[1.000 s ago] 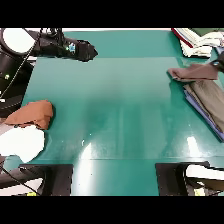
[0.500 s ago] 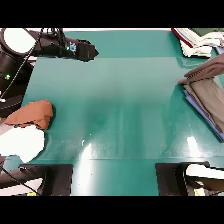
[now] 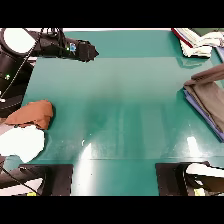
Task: Fold the shirts.
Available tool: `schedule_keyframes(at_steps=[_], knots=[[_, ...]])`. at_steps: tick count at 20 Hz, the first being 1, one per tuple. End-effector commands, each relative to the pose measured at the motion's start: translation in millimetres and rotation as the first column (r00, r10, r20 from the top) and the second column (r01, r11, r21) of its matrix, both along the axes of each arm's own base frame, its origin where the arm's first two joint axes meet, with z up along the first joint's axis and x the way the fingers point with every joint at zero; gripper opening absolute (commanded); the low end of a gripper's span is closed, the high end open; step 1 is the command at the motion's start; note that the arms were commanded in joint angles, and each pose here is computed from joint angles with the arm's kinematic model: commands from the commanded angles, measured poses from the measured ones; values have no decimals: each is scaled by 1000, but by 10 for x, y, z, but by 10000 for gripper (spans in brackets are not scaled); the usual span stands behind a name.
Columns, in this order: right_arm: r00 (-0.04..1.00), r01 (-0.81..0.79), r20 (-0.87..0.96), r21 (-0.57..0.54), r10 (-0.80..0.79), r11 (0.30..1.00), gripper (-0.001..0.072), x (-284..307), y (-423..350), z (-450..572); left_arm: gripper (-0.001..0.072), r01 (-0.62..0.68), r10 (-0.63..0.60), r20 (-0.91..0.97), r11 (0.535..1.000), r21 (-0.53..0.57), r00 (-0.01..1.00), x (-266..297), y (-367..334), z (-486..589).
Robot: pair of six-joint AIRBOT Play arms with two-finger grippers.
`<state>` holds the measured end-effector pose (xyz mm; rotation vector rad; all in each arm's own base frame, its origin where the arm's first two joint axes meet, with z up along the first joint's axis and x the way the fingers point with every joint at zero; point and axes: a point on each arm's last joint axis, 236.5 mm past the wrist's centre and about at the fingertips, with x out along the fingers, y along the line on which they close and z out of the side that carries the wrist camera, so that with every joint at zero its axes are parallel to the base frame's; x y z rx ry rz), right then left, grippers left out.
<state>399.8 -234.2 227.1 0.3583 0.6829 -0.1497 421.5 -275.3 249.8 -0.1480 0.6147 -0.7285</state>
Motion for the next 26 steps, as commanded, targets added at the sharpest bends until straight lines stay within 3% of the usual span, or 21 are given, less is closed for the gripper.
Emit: schedule_keyframes(at_steps=[1,3,5,6,7,9,13,18,25,26], knots=[[986,73,-148,-8,-73,997,20,-462,-244,-345,24,1,-1,-1,1000,2,1000,-2,0,-6],[971,128,-204,7,-124,992,49,-703,-322,-586,24,1,-1,0,1000,2,1000,-1,1,-5],[952,195,-245,19,-185,981,377,-966,-430,-775,24,5,-5,3,1000,6,1000,-2,0,-6],[943,232,-252,28,-218,972,466,-1084,-485,-833,24,5,-5,4,1000,6,1000,-2,0,-5],[932,271,-261,35,-253,962,471,-1226,-550,-884,24,4,-4,4,1000,6,1000,-1,1,-5],[920,332,-241,66,-308,941,555,-1380,-631,-856,24,4,-4,4,1000,6,1000,0,1,-5],[972,230,-10,214,-233,949,554,-920,-255,-351,24,4,-4,4,1000,5,1000,-1,0,-4],[983,-170,107,217,149,961,552,-247,1241,62,24,0,0,4,1000,18,1000,9,29,-23],[774,-632,117,204,623,747,548,-231,3280,115,24,-14,14,27,1000,-8,1000,56,19,50],[742,-669,118,203,660,715,492,-281,3470,118,24,-16,16,31,1000,-10,999,63,20,59]])
